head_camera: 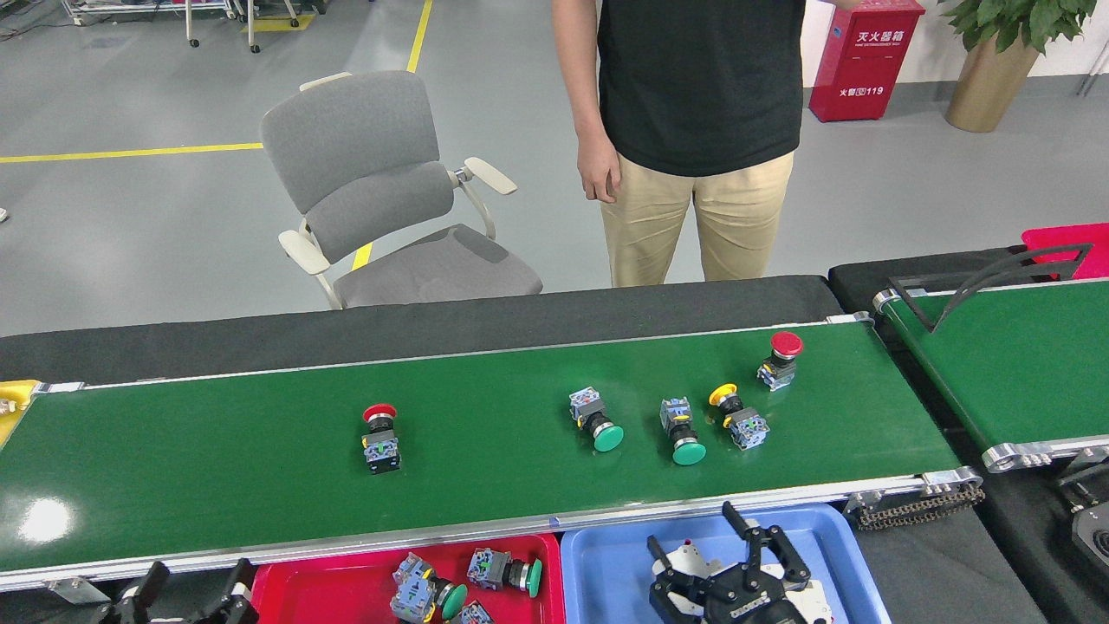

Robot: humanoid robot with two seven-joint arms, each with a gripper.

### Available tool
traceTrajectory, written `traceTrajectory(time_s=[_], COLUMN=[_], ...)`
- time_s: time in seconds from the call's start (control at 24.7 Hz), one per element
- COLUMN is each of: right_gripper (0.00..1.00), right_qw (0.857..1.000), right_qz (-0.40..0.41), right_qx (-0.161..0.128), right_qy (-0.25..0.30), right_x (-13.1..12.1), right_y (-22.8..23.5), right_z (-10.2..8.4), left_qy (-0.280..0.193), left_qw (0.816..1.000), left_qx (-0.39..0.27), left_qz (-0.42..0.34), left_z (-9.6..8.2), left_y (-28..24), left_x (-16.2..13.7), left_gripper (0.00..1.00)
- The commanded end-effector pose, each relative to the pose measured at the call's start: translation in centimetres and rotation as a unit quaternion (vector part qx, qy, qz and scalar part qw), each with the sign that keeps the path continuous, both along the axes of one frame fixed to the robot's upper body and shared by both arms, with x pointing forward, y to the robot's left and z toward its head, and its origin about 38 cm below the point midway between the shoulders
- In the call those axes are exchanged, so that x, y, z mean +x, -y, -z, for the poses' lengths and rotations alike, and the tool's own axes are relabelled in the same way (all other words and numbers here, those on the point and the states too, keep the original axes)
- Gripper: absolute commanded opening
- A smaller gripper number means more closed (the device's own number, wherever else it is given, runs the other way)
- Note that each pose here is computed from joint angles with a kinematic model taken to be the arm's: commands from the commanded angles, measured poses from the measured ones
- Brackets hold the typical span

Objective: Pick switch part from conveyor to tray

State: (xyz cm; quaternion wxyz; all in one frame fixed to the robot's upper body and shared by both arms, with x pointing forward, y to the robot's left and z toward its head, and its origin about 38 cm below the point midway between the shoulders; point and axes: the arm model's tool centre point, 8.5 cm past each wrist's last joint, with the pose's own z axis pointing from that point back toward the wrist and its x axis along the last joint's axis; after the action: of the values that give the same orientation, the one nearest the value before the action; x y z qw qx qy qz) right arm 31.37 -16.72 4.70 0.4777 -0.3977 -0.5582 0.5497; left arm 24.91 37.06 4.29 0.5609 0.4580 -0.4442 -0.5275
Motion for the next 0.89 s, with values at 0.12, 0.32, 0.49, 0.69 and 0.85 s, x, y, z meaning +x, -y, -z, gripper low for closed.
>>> traceTrajectory(time_s=[0.12,0.32,0.49,0.69,0.85], right_gripper=[0.99,0.99,0.99,0.98,0.44], right_qw=[0.997,0.997,0.998,0.999,0.999], right_qz=[0.08,0.079,0.06,0.04,0.021], right_qx=[-0.009,-0.026,-0.034,-0.016,-0.026], right_qy=[-0.002,0.0,-0.005,-0.023,-0.04], right_x=[0.5,3.9,7.4,11.2,12.6], right_y=[1.8,1.4,-0.3,-4.3,-6.4], right_z=[0.1,0.3,0.0,0.1,0.6], left_qy=[0.028,0.057,0.039,0.021,0.01], left_qw=[0.998,0.993,0.995,0.997,0.996], left_qx=[0.007,0.061,0.06,0.058,0.068], left_qz=[0.047,0.088,0.07,0.056,0.054], left_z=[-1.7,-3.3,-2.0,-1.0,-0.8], left_y=[2.2,5.9,4.9,3.5,2.1], left_x=[1.3,6.2,8.8,11.9,12.9], left_gripper=[0.99,0.99,0.99,0.99,0.99])
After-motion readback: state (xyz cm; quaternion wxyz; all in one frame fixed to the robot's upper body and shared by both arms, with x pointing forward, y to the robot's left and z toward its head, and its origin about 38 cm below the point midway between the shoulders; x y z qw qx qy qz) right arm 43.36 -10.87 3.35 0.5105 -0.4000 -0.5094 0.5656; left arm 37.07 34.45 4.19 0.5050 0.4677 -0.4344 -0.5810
